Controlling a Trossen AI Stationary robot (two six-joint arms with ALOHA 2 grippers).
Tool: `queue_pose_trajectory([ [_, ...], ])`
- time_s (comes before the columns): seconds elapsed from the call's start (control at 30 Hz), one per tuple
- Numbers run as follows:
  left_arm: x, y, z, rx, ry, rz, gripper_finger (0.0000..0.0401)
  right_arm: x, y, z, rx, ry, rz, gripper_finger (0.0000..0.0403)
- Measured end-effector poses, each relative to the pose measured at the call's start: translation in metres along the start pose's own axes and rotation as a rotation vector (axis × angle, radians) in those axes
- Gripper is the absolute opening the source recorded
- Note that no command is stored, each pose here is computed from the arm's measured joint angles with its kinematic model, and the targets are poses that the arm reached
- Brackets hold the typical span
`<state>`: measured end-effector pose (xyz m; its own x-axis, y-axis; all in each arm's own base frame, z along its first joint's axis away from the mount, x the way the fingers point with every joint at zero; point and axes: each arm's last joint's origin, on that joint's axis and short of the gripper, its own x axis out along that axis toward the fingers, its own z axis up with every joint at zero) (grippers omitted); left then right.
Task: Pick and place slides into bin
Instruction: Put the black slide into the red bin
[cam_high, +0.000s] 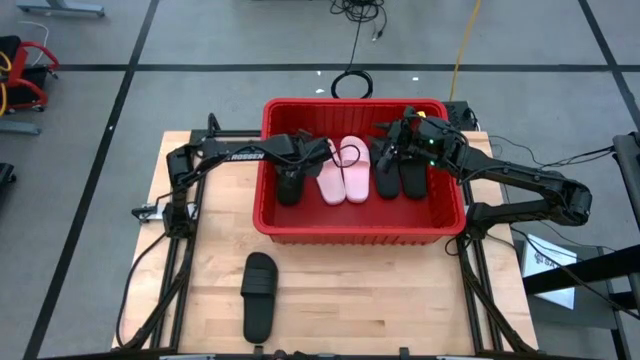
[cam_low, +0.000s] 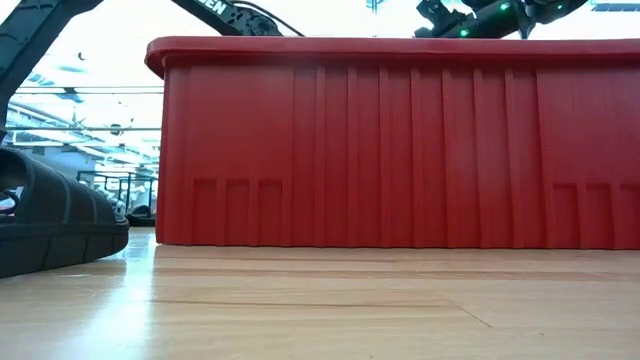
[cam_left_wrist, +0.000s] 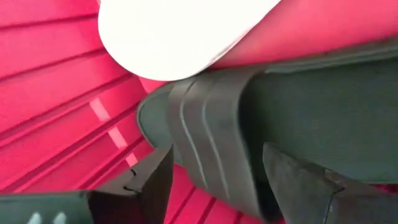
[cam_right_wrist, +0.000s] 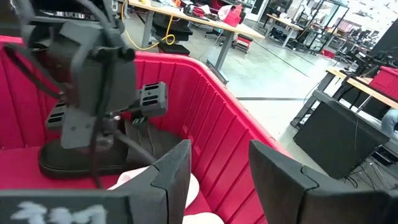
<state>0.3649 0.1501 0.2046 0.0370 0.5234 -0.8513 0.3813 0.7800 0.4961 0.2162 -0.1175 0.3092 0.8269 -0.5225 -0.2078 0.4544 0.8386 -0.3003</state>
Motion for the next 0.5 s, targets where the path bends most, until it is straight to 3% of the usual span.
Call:
queue_pose_trajectory([
  [0.37, -0.041, -0.004, -0.005, -0.091, -0.054, 0.04, 0.0244, 0.0, 0.0, 0.0, 0.002, 0.0, 0.001, 0.015],
  [0.5, -0.062, 0.001, -0.017, -0.138, -0.045, 0.118, 0.0244, 0.0, 0.0, 0.0, -0.001, 0.0, 0.001, 0.015],
])
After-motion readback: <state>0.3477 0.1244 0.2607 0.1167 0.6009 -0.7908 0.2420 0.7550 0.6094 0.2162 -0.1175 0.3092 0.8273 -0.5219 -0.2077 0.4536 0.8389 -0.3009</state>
